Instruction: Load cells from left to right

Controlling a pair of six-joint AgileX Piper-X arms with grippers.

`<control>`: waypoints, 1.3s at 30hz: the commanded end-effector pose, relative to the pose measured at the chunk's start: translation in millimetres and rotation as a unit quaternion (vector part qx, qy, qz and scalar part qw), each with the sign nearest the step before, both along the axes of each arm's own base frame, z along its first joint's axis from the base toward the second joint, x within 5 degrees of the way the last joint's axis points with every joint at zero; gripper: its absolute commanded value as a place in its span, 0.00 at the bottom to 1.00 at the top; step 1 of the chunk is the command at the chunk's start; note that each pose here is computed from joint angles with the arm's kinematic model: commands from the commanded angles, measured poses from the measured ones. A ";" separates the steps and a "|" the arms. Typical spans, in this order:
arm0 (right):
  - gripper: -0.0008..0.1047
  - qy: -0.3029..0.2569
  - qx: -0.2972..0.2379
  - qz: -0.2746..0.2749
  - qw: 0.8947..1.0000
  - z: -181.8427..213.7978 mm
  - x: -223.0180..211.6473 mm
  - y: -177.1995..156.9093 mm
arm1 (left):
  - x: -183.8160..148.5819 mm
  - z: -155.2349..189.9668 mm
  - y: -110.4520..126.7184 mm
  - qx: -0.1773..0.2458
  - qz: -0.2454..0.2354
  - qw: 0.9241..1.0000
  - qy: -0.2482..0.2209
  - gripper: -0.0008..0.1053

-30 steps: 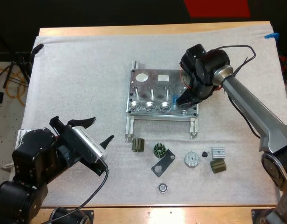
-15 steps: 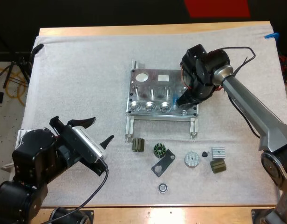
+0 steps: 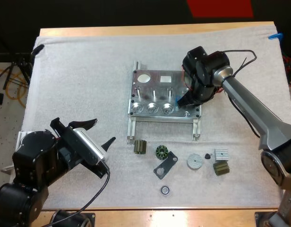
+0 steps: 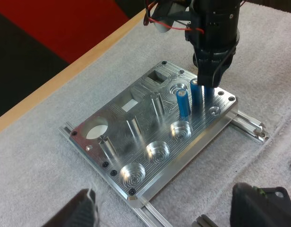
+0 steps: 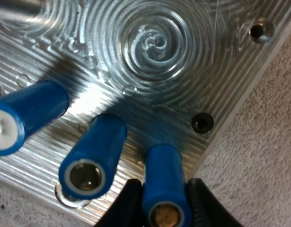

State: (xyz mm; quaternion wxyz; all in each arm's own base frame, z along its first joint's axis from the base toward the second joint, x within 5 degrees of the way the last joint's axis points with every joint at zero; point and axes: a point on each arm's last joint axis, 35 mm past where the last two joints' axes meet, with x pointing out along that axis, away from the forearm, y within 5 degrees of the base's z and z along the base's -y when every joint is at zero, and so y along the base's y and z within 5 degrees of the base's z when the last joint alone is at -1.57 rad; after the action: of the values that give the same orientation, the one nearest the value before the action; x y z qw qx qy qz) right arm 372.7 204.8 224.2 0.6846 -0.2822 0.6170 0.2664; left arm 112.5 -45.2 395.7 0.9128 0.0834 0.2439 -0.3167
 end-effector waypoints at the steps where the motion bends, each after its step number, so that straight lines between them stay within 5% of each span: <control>1: 0.01 0.016 -0.005 -0.003 1.000 -6.6 -1.3 -0.8 | -0.3 1.1 0.0 -0.008 0.001 1.000 -0.002 0.56; 6: 0.07 0.008 0.000 -0.003 1.000 -1.1 -1.9 -1.1 | -0.3 1.1 0.0 -0.008 0.001 1.000 -0.002 0.56; 11: 0.54 -0.030 0.020 0.000 0.999 22.5 -3.9 -2.2 | -0.3 1.1 0.0 -0.008 0.001 1.000 -0.002 0.56; 14: 0.70 -0.049 0.031 0.001 0.998 38.6 -7.8 -4.3 | -0.3 1.1 0.0 -0.008 0.001 1.000 -0.002 0.56; 24: 0.66 -0.114 0.062 0.027 0.991 91.1 -24.7 -13.5 | 7.8 6.6 -2.4 -0.017 0.002 0.999 -0.032 0.56; 30: 0.66 -0.199 0.103 0.011 0.975 119.7 -17.9 -22.6 | 45.4 0.2 -11.9 -0.020 0.032 0.999 -0.025 0.56; 39: 0.66 -0.254 0.105 -0.083 0.958 150.1 -3.3 -97.0 | 112.1 -21.5 -6.3 -0.046 0.102 0.994 -0.002 0.56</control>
State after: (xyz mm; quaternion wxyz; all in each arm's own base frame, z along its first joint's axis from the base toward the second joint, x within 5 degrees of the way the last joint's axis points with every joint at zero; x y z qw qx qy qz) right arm 371.7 115.6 364.5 0.8554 -0.2216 0.4250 0.1962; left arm 222.5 -53.8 371.9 0.9391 0.0280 0.2448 -0.2397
